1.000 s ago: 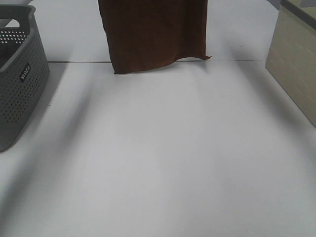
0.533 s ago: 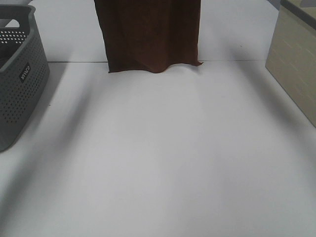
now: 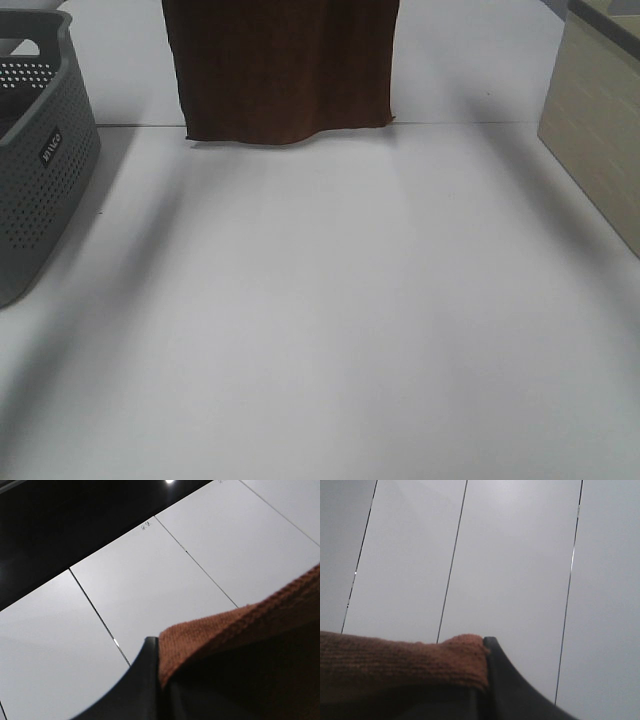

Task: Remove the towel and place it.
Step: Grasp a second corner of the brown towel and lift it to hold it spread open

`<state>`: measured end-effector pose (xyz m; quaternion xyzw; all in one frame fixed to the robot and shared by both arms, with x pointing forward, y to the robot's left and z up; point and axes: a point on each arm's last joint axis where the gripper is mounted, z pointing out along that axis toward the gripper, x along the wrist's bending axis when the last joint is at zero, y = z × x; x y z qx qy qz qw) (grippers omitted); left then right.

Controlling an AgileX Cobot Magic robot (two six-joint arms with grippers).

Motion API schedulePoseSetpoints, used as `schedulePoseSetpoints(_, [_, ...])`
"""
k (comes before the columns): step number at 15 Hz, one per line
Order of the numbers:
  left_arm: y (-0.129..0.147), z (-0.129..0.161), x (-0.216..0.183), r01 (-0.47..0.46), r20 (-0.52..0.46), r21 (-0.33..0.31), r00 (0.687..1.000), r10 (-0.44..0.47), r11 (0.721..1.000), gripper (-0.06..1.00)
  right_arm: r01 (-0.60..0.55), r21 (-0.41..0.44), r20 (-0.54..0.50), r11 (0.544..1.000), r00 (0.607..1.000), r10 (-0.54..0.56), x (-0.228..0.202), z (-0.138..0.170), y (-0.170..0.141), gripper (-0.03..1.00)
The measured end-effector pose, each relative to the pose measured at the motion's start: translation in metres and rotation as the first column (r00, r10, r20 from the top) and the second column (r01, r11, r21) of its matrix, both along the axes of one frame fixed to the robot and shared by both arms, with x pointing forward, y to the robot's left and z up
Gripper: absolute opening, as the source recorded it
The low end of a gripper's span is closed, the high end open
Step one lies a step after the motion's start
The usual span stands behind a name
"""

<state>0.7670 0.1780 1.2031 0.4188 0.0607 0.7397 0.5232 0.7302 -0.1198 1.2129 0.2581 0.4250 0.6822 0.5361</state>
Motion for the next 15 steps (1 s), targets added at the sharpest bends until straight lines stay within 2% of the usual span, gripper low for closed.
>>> schedulePoseSetpoints(5, [-0.001, -0.003, 0.002, -0.014, -0.018, 0.035, 1.0, 0.015, 0.999, 0.0, -0.003, 0.057, -0.042, 0.998, 0.999, 0.006, 0.01, -0.007, -0.015, 0.01])
schedulePoseSetpoints(8, [-0.002, -0.006, 0.003, -0.026, -0.029, 0.065, 0.999, 0.028, 0.998, 0.0, -0.026, 0.12, -0.138, 0.992, 0.99, 0.043, 0.02, -0.022, -0.019, 0.01])
schedulePoseSetpoints(10, [-0.003, -0.01, 0.006, -0.016, -0.057, 0.059, 0.998, 0.019, 0.998, 0.0, -0.024, 0.122, -0.211, 0.992, 0.976, 0.049, 0.023, -0.029, -0.018, 0.01])
schedulePoseSetpoints(13, [-0.003, -0.02, 0.012, 0.02, -0.16, 0.008, 0.987, -0.019, 1.0, 0.0, -0.004, 0.1, -0.365, 0.995, 0.93, 0.041, 0.027, -0.043, -0.02, 0.01])
schedulePoseSetpoints(15, [-0.004, -0.025, 0.016, 0.042, -0.282, -0.105, 0.957, -0.07, 0.994, 0.0, 0.01, 0.07, -0.476, 0.997, 0.879, 0.025, 0.022, -0.042, -0.022, 0.01])
